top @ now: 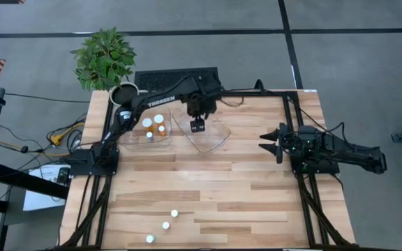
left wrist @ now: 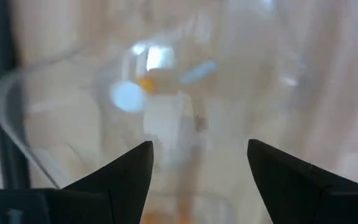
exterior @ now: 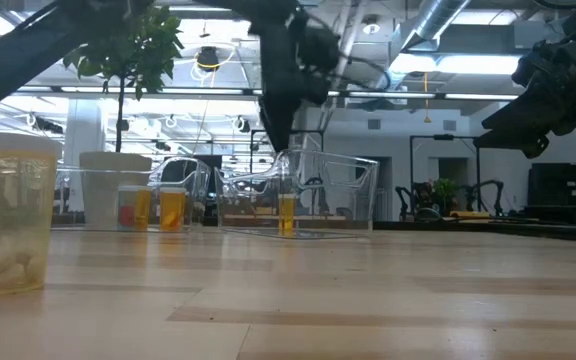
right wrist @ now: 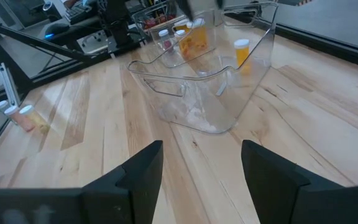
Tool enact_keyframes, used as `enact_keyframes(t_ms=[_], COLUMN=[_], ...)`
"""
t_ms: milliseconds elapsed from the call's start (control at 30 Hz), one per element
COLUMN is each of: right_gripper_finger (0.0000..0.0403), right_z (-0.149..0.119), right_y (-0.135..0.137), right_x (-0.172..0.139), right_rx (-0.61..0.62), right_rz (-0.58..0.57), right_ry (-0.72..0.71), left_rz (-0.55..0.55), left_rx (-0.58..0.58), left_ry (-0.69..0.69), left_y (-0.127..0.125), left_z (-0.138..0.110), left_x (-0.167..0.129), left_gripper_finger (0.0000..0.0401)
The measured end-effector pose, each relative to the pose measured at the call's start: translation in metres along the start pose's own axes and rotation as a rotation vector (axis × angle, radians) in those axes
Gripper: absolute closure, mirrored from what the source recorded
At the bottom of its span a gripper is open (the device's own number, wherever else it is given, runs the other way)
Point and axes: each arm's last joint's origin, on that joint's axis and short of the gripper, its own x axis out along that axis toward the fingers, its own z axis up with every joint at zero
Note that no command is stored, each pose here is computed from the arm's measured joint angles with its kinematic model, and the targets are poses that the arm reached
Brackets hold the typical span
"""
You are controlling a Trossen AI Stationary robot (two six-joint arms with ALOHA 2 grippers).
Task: Pick and place medicine bottles into bin by pill shape (circle, oval)
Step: Put the small yellow tablet bottle into the right transparent bin
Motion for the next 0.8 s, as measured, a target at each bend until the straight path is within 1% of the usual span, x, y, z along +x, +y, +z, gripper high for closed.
enact_keyframes(t_ms=[67,167,233,267,433,533,633,733,800], right_gripper_finger=[0.0178,0.0178,0.0178,0.0178,0.0178,0.0178,0.0178,0.0178,0.0178], right_z=[0.000,0.000,0.000,0.000,0.000,0.000,0.000,0.000,0.000], right_y=[0.000,0.000,0.000,0.000,0.000,0.000,0.000,0.000,0.000], right_x=[0.000,0.000,0.000,0.000,0.000,0.000,0.000,0.000,0.000], right_rx=[0.000,0.000,0.000,0.000,0.000,0.000,0.000,0.000,0.000], right_rz=[0.000,0.000,0.000,0.000,0.001,0.001,0.002,0.002,0.002], right_ry=[0.000,0.000,0.000,0.000,0.001,0.002,0.000,0.000,0.000], left_rz=[-0.017,-0.066,-0.122,-0.132,-0.117,-0.083,-0.002,0.082,0.099], left_rx=[0.022,0.056,0.104,0.133,0.226,0.285,0.329,0.314,0.288], left_ry=[0.036,-0.001,0.001,-0.012,0.001,-0.002,-0.028,-0.090,-0.139], left_y=[-0.019,-0.055,-0.086,-0.102,-0.188,-0.243,-0.293,-0.331,-0.353], left_z=[-0.001,0.003,0.000,-0.001,-0.013,-0.029,-0.051,-0.072,-0.084], left_x=[-0.009,-0.018,-0.025,-0.029,-0.035,-0.040,-0.043,-0.048,-0.050], left_gripper_finger=[0.0145,0.0145,0.0145,0.0145,0.0145,0.0145,0.0145,0.0145,0.0145])
